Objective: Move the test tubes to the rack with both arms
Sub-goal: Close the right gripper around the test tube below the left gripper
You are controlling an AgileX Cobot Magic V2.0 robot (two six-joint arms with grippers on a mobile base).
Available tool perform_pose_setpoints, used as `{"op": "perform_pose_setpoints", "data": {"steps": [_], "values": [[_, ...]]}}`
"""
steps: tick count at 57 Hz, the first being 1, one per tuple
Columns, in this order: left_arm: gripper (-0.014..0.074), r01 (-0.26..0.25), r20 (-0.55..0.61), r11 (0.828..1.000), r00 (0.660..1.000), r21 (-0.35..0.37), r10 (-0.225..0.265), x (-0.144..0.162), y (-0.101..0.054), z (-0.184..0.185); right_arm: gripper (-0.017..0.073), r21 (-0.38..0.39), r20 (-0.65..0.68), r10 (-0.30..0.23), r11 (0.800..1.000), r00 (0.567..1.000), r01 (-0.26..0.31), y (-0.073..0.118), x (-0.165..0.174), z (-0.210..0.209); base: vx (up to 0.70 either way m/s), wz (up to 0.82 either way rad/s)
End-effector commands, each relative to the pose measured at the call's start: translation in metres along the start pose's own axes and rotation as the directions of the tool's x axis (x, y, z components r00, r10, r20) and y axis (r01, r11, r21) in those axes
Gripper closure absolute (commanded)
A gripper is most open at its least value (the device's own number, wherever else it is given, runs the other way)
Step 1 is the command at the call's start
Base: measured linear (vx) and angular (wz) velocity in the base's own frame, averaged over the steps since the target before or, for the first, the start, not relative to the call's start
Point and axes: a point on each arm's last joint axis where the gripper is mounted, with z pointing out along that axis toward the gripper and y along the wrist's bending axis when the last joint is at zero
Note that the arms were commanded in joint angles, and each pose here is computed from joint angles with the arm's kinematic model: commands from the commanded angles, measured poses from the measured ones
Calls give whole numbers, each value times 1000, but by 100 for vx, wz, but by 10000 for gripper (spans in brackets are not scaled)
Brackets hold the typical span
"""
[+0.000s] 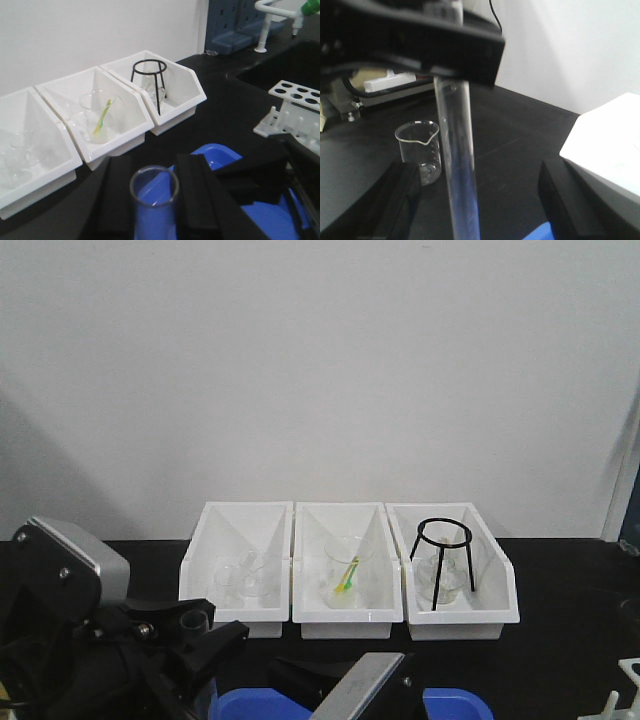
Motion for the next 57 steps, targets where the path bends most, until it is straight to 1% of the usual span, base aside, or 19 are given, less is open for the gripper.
{"op": "perform_pose_setpoints", "data": {"steps": [1, 15, 23, 31, 45, 50, 53, 57], "values": [[616, 0, 122, 1000, 993, 11, -1, -21, -6, -8, 7, -19, 172, -4, 1000, 985, 7, 2, -27, 0, 0, 0], [616, -10, 111, 998, 994, 58, 3, -20, -17, -8, 7, -20, 172, -5, 1000, 985, 9, 2, -27, 0, 0, 0], [616, -14, 110, 997, 994, 74, 6, -19, -21, -8, 14, -22, 179, -5, 1000, 984, 9, 3, -28, 0, 0, 0], [616, -6, 113, 997, 994, 81, -3, -20, -23, -8, 41, -26, 185, -4, 1000, 983, 9, 3, -28, 0, 0, 0], [616, -12, 113, 994, 994, 107, 0, -19, -29, -9, 106, -33, 184, 6, 999, 983, 0, 3, -28, 0, 0, 0], [616, -12, 110, 994, 994, 108, 0, -19, -29, -9, 121, -37, 184, 2, 999, 983, 5, 4, -28, 0, 0, 0], [616, -9, 108, 994, 994, 109, -3, -19, -29, -9, 129, -40, 183, -2, 999, 983, 9, 4, -28, 0, 0, 0], [616, 9, 107, 994, 994, 110, -21, -19, -29, -9, 139, -40, 181, -1, 999, 984, 8, 4, -28, 0, 0, 0]]}}
